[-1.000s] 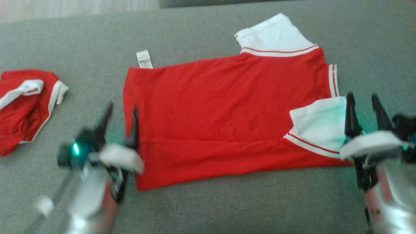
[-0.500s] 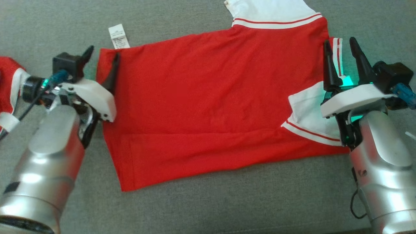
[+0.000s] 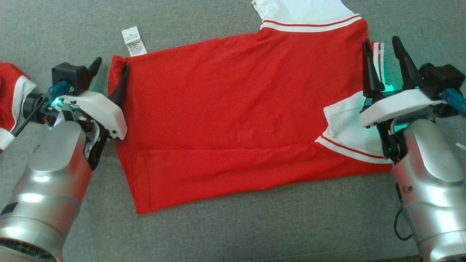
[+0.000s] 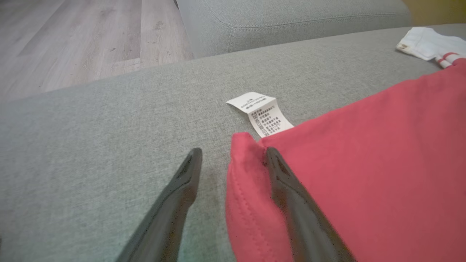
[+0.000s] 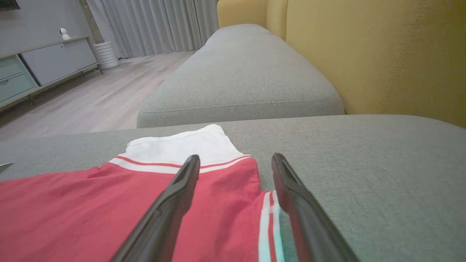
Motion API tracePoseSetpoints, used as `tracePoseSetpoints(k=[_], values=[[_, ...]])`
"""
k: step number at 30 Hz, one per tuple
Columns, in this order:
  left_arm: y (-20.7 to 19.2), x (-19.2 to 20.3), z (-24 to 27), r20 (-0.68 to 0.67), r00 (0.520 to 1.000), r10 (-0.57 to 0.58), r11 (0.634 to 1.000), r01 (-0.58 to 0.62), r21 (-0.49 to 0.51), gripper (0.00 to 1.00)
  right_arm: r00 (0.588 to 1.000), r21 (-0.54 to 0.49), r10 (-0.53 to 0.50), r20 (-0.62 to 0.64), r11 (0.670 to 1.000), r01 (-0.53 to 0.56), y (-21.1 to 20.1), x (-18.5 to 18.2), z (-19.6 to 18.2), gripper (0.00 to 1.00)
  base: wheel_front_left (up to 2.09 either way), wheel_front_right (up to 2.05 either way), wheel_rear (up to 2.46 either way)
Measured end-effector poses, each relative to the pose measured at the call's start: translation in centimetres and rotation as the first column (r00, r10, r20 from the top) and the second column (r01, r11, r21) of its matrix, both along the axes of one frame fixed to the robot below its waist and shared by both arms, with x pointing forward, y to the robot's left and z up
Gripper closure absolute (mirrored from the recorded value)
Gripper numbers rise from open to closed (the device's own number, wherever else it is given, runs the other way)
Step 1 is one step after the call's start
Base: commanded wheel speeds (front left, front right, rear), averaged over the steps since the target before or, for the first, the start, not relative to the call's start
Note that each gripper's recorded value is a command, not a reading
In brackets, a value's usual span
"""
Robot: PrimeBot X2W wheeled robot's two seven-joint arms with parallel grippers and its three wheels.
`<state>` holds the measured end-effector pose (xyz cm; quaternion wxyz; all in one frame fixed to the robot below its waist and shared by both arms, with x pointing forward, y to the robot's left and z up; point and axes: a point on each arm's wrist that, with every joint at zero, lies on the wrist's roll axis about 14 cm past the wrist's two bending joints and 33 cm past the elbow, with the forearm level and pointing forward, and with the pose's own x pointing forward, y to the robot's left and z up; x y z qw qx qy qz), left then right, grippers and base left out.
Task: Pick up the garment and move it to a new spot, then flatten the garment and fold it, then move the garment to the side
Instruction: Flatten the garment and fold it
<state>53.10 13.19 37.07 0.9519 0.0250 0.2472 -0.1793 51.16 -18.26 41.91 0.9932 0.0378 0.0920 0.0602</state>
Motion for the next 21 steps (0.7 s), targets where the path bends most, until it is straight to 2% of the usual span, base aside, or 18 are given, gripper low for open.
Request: tracePoseSetpoints(k=[2, 3, 6, 11, 21], values=[[-0.1, -0.1, -0.2, -0.005, 1.000, 0.001, 1.000, -0.001, -0.010, 0.97, 1.000, -0.003, 0.013, 0.007, 1.000, -0.013, 0.4, 0.3, 0.3, 0.00, 0.00, 0.00, 0.00], [-0.1, -0.2, -0.3, -0.010, 1.000, 0.004, 1.000, -0.004, -0.016, 1.00, 1.000, -0.005, 0.019, 0.007, 1.000, -0.019, 0.5, 0.4, 0.3, 0.00, 0.00, 0.00, 0.00], [0.0, -0.1, -0.2, 0.010, 1.000, 0.003, 1.000, -0.002, -0.014, 1.00, 0.999, -0.008, 0.032, -0.003, 0.999, -0.033, 0.9, 0.8, 0.0, 0.00, 0.00, 0.00, 0.00], [0.4, 0.7, 0.8, 0.060, 0.998, 0.004, 1.000, -0.004, -0.003, 1.00, 0.995, -0.014, 0.050, -0.088, 0.999, -0.052, 1.3, 1.8, -1.3, 0.00, 0.00, 0.00, 0.00], [-0.1, 1.4, 1.6, 0.105, 0.994, 0.012, 0.999, -0.009, -0.032, 1.00, 0.965, -0.076, 0.099, -0.243, 0.990, -0.120, 2.4, 8.5, -1.3, 0.00, 0.00, 0.00, 0.00]])
